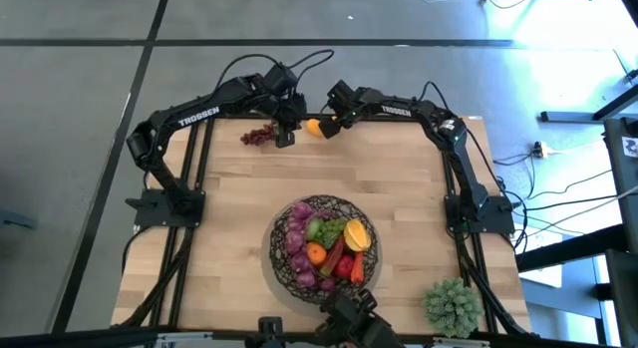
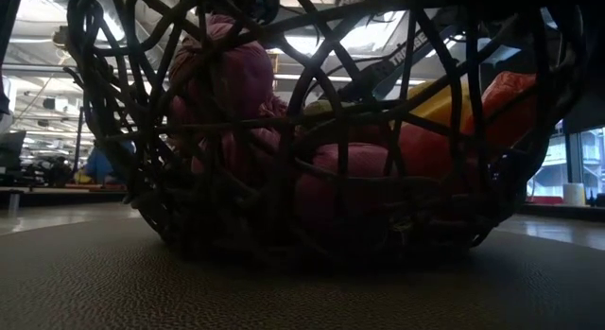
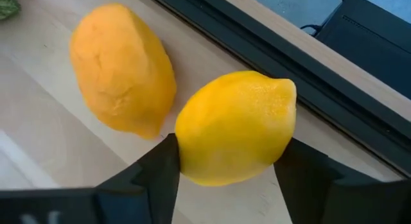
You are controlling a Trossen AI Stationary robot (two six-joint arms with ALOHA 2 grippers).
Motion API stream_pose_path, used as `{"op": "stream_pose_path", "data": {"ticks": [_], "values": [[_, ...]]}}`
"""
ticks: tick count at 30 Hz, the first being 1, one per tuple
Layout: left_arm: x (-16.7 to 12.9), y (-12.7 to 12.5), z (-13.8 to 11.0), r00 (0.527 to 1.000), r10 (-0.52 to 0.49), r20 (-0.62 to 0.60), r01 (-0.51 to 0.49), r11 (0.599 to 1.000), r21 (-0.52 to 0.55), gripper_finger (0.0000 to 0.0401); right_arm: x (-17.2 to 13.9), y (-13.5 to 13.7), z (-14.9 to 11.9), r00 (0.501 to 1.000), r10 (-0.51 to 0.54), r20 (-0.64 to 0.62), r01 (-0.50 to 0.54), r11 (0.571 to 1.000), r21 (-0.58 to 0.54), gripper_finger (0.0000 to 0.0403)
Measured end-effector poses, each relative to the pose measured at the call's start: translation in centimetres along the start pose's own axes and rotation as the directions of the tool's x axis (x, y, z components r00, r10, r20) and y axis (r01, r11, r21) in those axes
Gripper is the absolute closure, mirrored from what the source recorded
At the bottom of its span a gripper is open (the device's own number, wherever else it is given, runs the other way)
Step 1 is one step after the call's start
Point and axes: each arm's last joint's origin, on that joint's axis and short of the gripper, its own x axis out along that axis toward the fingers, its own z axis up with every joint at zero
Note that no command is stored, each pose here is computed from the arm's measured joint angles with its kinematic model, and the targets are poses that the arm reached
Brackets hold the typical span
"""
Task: Build produce basket
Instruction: Put the right lemon into the mesh basket
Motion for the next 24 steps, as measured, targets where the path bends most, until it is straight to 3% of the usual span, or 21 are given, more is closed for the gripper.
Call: {"op": "stream_pose_path", "data": {"ticks": [5, 12, 24], "values": [[0.0, 0.0, 0.0, 1.000, 0.000, 0.000, 0.000, 1.000, 0.000, 0.0317, -1.0, 0.0, -0.3, 0.999, -0.014, -0.031, 0.012, 0.999, -0.049, 0.0203], [0.0, 0.0, 0.0, 1.000, 0.000, -0.001, 0.000, 1.000, 0.001, 0.0317, -5.1, 1.0, -1.0, 0.995, -0.073, -0.074, 0.063, 0.990, -0.123, 0.0205], [0.0, 0.1, -0.1, 0.999, 0.041, -0.029, -0.041, 0.999, 0.003, 0.0317, -15.7, 7.7, -4.7, 0.999, -0.010, -0.050, -0.005, 0.958, -0.286, 0.0206]]}}
